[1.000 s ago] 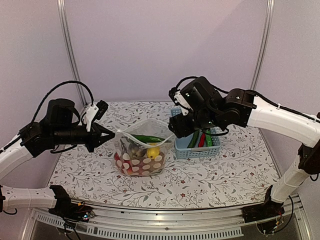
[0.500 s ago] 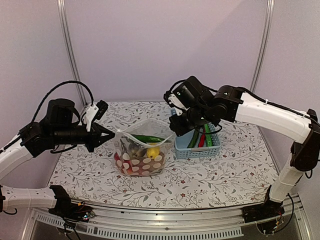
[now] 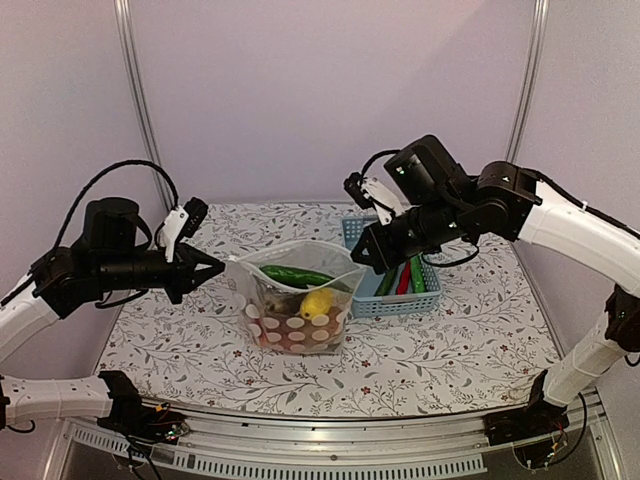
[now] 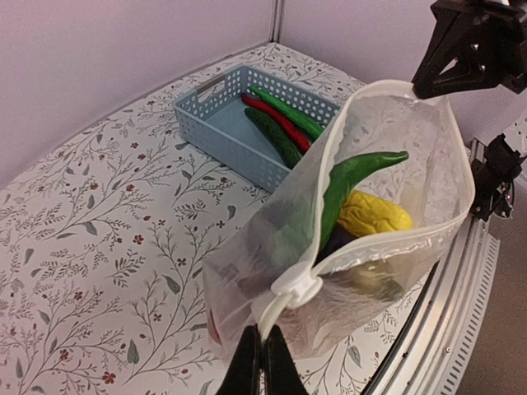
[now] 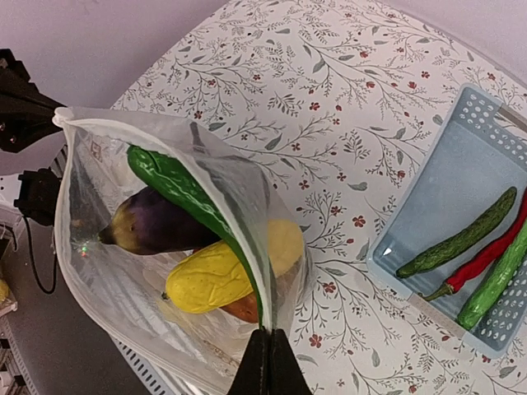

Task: Place the food in the zip-top bag and seal the zipper
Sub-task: Adjust the zipper food storage bag at the center of the board.

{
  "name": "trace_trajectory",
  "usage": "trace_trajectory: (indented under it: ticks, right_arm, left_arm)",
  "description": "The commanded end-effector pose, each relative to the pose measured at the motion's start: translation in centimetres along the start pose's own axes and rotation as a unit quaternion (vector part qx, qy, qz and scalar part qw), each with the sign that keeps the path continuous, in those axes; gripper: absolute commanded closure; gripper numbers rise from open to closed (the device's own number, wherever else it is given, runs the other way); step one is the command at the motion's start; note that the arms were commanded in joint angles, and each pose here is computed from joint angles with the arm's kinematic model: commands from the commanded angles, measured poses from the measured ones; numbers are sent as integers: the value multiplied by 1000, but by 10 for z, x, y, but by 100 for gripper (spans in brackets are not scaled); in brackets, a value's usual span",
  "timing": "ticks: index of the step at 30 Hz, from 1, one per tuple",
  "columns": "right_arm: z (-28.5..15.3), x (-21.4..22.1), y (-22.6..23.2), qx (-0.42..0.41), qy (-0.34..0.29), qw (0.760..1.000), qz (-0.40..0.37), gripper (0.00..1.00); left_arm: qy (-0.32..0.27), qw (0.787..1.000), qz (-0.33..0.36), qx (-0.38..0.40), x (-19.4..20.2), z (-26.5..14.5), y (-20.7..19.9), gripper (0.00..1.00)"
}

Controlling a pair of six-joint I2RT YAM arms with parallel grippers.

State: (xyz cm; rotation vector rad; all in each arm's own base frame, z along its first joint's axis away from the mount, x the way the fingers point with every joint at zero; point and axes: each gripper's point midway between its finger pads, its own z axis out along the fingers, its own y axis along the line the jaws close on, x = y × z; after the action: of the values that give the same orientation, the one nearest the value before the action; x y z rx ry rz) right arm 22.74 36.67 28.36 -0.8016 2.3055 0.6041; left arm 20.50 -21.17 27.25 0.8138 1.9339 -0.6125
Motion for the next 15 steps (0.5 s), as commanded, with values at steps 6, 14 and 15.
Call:
trace_trajectory:
  ticks: [6,14,15]
  right_arm:
    - [-14,51,10,-47,66,997,15,100]
    - [-14,43,8,-26,47,999,-4,73]
    - [-18,36,12,-28,34,999,-13,68]
  left_arm:
    - [44,992,-11,115,8,30,-35,100]
    - [56,989,-13,136,13,34,-44,100]
    - [51,989,-12,136,12,33,-44,100]
